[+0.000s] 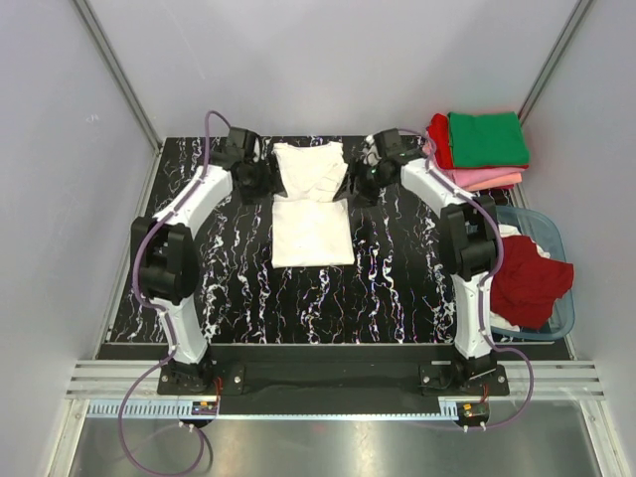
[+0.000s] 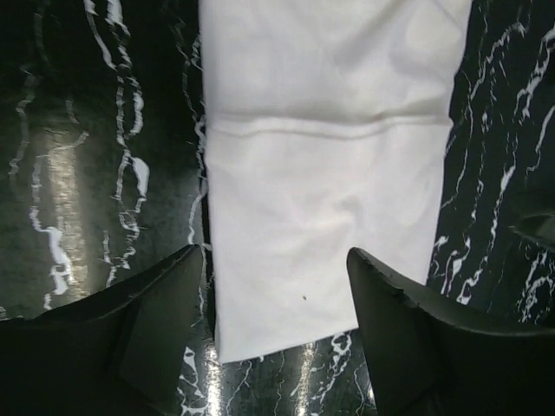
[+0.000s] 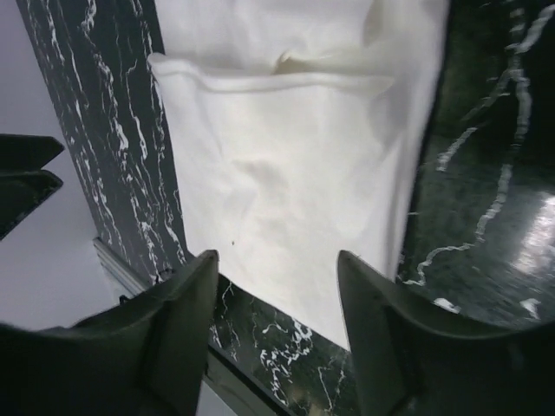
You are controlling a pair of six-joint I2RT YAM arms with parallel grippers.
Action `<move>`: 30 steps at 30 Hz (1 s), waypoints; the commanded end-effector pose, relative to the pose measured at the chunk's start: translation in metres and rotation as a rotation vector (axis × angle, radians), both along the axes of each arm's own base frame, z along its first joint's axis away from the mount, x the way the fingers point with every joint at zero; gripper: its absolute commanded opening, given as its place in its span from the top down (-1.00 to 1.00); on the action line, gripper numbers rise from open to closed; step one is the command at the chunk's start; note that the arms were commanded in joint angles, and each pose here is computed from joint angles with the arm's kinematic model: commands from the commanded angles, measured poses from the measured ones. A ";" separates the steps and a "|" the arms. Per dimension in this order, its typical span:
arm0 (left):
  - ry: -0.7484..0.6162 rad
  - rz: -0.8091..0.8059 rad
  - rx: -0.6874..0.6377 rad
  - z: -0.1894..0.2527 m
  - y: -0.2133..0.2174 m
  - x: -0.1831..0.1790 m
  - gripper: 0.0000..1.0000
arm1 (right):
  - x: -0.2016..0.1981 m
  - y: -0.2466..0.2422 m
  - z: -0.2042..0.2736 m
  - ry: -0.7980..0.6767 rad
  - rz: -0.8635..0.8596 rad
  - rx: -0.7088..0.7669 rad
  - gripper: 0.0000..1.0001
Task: Fold and stack the t-shirts
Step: Fold the tshirt
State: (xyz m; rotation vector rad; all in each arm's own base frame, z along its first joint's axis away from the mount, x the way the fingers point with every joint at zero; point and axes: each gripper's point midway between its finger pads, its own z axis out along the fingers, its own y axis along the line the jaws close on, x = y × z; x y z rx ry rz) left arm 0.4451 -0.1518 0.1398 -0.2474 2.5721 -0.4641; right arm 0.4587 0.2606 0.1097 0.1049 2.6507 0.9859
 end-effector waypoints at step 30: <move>0.148 -0.079 -0.050 -0.070 -0.049 -0.248 -0.39 | -0.219 -0.009 -0.061 0.162 -0.101 -0.166 -0.07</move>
